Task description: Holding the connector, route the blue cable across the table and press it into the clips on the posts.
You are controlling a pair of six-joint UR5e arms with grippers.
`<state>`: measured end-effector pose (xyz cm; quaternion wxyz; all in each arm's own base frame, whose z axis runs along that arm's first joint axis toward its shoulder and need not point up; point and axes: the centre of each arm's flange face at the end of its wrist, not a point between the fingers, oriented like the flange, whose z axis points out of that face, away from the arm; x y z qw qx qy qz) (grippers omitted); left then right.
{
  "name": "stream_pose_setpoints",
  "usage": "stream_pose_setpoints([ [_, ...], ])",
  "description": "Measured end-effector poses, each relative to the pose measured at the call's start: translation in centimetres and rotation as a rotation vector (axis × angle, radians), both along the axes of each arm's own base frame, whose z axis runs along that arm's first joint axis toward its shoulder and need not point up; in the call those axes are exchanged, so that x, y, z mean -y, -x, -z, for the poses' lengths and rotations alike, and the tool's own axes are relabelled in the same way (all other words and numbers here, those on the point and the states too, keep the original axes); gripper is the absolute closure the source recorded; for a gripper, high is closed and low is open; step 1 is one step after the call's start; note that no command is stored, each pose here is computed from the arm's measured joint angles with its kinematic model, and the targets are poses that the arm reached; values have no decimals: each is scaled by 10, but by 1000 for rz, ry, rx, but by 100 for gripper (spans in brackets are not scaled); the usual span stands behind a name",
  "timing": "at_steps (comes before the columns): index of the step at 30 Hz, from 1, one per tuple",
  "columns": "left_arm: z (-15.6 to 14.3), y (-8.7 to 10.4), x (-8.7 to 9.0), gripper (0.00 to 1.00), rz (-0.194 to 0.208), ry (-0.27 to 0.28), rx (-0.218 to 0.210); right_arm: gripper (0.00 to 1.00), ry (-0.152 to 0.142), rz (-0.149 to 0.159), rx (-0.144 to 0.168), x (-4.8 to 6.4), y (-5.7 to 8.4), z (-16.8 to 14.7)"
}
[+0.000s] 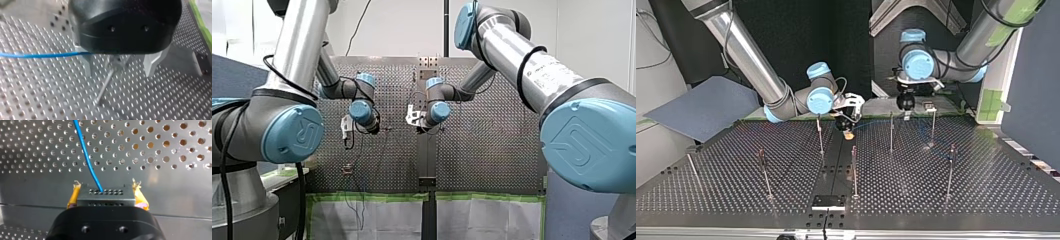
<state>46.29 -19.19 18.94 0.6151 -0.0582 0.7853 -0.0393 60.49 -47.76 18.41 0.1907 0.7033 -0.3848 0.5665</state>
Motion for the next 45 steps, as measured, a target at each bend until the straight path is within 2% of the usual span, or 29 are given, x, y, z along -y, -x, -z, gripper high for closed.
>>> stream_pose_setpoints([
  [6,-11,25,17,0,27,14,21,100,0,1,0,0,1,-6],
  [9,-19,32,25,0,29,25,48,100,3,4,3,0,3,-13],
  [14,-22,40,39,0,34,38,62,100,7,15,9,0,9,-25],
  [20,-16,45,62,0,84,44,64,100,-1,22,0,-3,14,-23],
  [27,-8,39,94,0,143,65,89,100,3,41,1,-5,23,-34],
  [31,-3,35,106,0,156,88,93,100,10,47,8,-5,27,-44],
  [38,9,13,113,0,139,97,71,100,3,51,5,-6,30,-42],
  [45,20,-17,116,0,93,104,100,100,2,51,-1,-6,31,-40],
])
